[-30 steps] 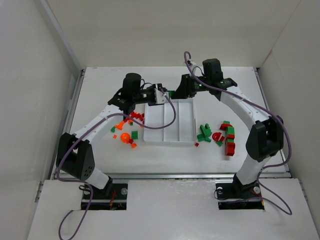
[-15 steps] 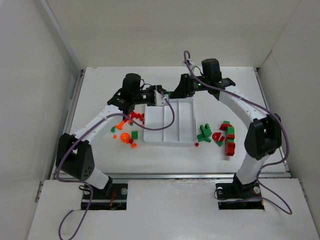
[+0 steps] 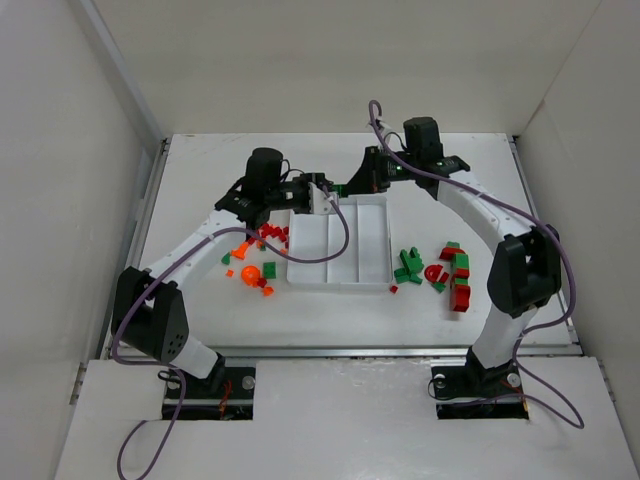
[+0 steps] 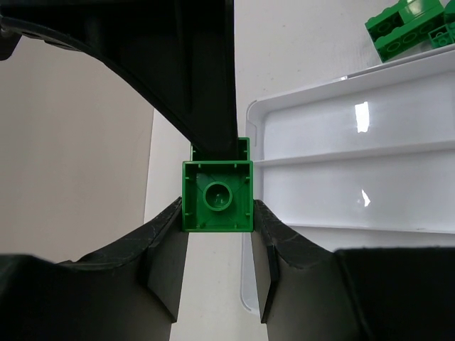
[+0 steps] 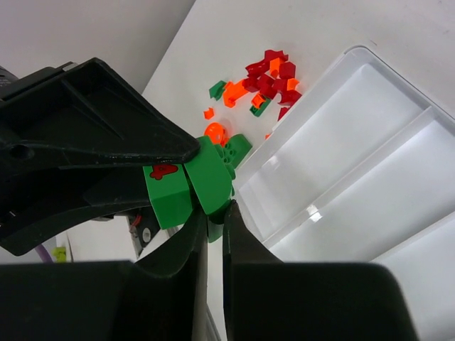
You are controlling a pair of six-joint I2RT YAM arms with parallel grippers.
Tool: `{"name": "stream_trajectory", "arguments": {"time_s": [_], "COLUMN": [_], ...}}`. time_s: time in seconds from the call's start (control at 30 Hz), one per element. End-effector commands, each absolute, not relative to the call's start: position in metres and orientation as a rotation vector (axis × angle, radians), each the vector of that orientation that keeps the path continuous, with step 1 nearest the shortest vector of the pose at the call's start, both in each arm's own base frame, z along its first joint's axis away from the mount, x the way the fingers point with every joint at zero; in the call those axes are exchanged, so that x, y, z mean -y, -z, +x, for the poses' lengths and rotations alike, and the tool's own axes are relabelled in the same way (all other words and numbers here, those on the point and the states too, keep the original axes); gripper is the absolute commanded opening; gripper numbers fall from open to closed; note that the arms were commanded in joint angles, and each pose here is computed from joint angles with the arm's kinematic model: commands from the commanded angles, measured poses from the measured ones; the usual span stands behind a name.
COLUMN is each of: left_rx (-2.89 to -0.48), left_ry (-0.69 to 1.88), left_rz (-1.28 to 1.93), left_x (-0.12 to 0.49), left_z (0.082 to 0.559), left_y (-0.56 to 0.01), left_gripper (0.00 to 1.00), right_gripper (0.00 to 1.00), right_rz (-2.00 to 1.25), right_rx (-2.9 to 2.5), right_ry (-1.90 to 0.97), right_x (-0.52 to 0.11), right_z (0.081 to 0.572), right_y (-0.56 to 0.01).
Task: Sort the legos into containers by color
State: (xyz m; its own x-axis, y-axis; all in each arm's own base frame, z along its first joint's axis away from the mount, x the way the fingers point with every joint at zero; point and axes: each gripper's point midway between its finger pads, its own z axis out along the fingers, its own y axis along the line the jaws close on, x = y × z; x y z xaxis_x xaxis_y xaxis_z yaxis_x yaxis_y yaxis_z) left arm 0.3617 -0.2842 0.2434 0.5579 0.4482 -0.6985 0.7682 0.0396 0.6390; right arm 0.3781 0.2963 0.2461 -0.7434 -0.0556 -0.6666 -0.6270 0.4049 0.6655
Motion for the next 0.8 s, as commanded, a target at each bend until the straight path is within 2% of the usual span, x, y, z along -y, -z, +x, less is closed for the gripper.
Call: {"name": "stream_trajectory", "arguments": {"time_s": [0.0, 0.07, 0.17, 0.2, 0.33, 0.37, 0.4, 0.43, 0.47, 0.57, 0.63, 0.7, 0.73, 0.77], "left_rx": [-0.973, -0.966, -0.967, -0.967, -0.961, -0.969, -0.981, -0.972, -0.972, -0.957, -0.948, -0.954, -0.962, -0.955], "left_ry": [0.334, 0.343, 0.358, 0.358, 0.367, 0.373, 0.384, 0.379, 0.379, 0.404, 0.41, 0.412, 0.401, 0.396], "left_rz": [1.569, 1.572, 1.57, 1.57, 1.572, 1.568, 1.561, 1.557, 1.557, 1.564, 1.576, 1.587, 1.585, 1.581], "left_x": [0.29, 0.291, 0.292, 0.292, 0.293, 0.293, 0.293, 0.294, 0.294, 0.296, 0.296, 0.297, 0.296, 0.296], "left_z": [0.353, 0.351, 0.35, 0.35, 0.348, 0.348, 0.348, 0.349, 0.349, 0.345, 0.342, 0.343, 0.345, 0.346], "left_y": [-0.268, -0.268, -0.268, -0.268, -0.269, -0.269, -0.268, -0.273, -0.273, -0.276, -0.274, -0.269, -0.268, -0.272], "left_gripper": [0.0, 0.03, 0.27, 0.32, 0.35, 0.41, 0.41, 0.5, 0.54, 0.61, 0.62, 0.55, 0.44, 0.38], "right_gripper": [0.0, 0.0, 0.0, 0.0, 0.0, 0.0, 0.0, 0.0, 0.0, 0.0, 0.0, 0.0, 0.0, 0.0], "right_rz": [-0.641, -0.641, -0.645, -0.636, -0.629, -0.619, -0.619, -0.608, -0.597, -0.59, -0.587, -0.59, -0.59, -0.59], "right_rx": [-1.988, -1.988, -1.995, -2.006, -2.009, -2.021, -2.021, -2.024, -2.037, -2.039, -2.048, -2.039, -2.039, -2.039], "right_ry": [-1.361, -1.361, -1.368, -1.361, -1.352, -1.343, -1.343, -1.328, -1.317, -1.308, -1.309, -1.307, -1.307, -1.307], "right_x": [-0.305, -0.305, -0.312, -0.311, -0.31, -0.31, -0.31, -0.309, -0.308, -0.307, -0.307, -0.307, -0.307, -0.307], "right_z": [0.381, 0.381, 0.377, 0.378, 0.379, 0.38, 0.38, 0.382, 0.383, 0.385, 0.384, 0.385, 0.385, 0.385], "right_y": [-0.277, -0.277, -0.277, -0.272, -0.272, -0.268, -0.267, -0.267, -0.264, -0.264, -0.263, -0.266, -0.266, -0.266]}}
